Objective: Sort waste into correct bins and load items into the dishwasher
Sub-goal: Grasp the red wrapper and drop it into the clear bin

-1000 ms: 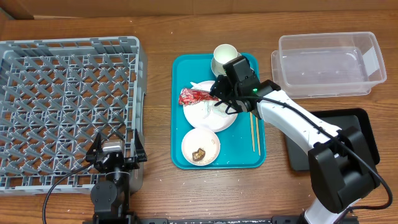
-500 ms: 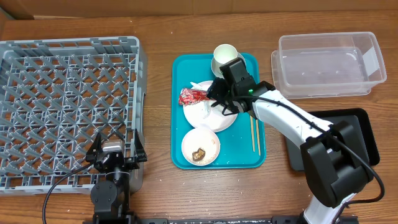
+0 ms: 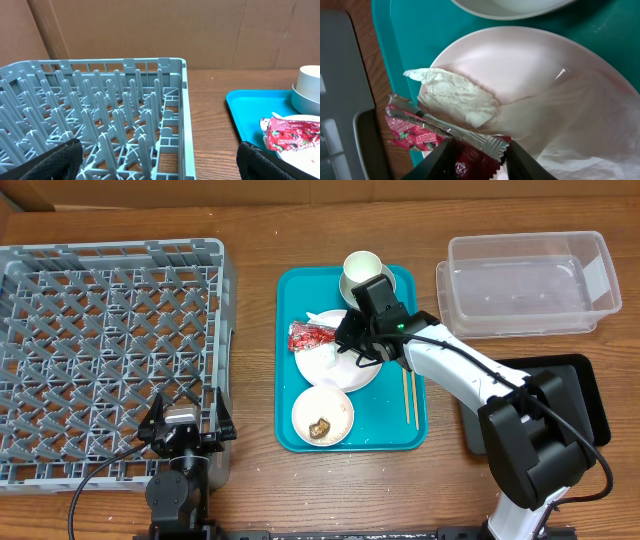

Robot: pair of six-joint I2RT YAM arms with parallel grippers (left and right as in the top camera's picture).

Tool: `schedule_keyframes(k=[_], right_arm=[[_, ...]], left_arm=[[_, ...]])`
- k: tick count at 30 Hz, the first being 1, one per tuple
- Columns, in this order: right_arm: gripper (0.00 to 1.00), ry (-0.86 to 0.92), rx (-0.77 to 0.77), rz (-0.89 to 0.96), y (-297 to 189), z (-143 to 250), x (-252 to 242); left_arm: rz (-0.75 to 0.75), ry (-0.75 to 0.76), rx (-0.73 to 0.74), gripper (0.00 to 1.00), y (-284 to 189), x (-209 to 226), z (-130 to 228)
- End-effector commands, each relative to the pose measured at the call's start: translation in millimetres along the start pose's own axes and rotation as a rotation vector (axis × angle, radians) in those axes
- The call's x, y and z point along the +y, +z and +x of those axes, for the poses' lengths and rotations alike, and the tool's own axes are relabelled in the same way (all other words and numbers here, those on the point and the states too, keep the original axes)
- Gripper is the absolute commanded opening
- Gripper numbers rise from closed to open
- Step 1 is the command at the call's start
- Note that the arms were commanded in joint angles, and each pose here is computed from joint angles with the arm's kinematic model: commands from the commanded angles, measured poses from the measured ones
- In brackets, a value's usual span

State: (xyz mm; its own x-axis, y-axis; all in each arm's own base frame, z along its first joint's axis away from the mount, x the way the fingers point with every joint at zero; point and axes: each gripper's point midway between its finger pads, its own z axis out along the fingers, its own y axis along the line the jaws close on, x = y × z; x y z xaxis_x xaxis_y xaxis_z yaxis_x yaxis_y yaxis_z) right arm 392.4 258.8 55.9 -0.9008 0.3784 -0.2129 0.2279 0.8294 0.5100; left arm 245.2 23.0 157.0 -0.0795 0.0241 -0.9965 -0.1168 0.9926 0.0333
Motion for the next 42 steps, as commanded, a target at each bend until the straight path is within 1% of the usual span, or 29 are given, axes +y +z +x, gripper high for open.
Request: schedule_keyframes(k=[1,3,4,5,10,17,20,23,25,27,28,32,33,36,42], right_arm=[[0.28,-0.042,0.003,-0.017,0.8,-0.2,7.1],[0.2,-0.042,0.002,-0.018,-0.1,-0.4,7.6],[0.11,-0.043,0.0,-0.019,-1.4,-0.7,8.2],[0.04,-0.043,-0.003,-0.022,-3.5,-1.2,9.5],[0.04,-0.048,-0.025,-0.05,-20.0,-5.6,19.7],[0.04,-0.055,-0.11,-0.138,-88.2,-24.8,49.6],[0.04,-0.051,-0.17,-0.192,-124.4,-35.4,59.2],[0.04,-0.039,-0.237,-0.238,-159.1,-48.1,63.2],[0.04,-0.019,-0.296,-0.244,-181.4,-61.1,57.6],[0.04,0.009,-0.351,-0.226,-198.3,-73.9,45.8],[0.04,0.057,-0.413,-0.186,-217.6,-89.9,24.2],[0.04,0.199,-0.523,-0.066,-250.5,-121.2,-37.5],[0.04,0.263,-0.545,-0.034,-257.8,-128.0,-57.0],[0.04,0.431,-0.604,0.041,-275.7,-147.8,-112.1],[0.04,0.597,-0.67,0.147,-290.8,-174.3,-191.7]], left_arm=[[0.009,0.015,-0.005,1.0,-0.2,-1.7,-0.3],[0.009,0.015,-0.005,1.0,-0.2,-1.7,-0.3],[0.009,0.015,-0.005,1.0,-0.2,-1.7,-0.3],[0.009,0.015,-0.005,1.0,-0.2,-1.7,-0.3],[0.009,0.015,-0.005,1.0,-0.2,-1.7,-0.3],[0.009,0.015,-0.005,1.0,-0.2,-1.7,-0.3],[0.009,0.015,-0.005,1.0,-0.2,-1.7,-0.3],[0.009,0.015,-0.005,1.0,-0.2,-1.7,-0.3],[0.009,0.015,-0.005,1.0,-0.2,-1.7,-0.3],[0.009,0.015,-0.005,1.0,-0.2,-1.7,-0.3],[0.009,0.015,-0.005,1.0,-0.2,-1.7,-0.3],[0.009,0.015,-0.005,1.0,-0.2,-1.7,-0.3],[0.009,0.015,-0.005,1.0,-0.2,-1.7,-0.3],[0.009,0.015,-0.005,1.0,-0.2,-1.7,-0.3],[0.009,0.015,-0.005,1.0,-0.2,-1.7,-0.3]])
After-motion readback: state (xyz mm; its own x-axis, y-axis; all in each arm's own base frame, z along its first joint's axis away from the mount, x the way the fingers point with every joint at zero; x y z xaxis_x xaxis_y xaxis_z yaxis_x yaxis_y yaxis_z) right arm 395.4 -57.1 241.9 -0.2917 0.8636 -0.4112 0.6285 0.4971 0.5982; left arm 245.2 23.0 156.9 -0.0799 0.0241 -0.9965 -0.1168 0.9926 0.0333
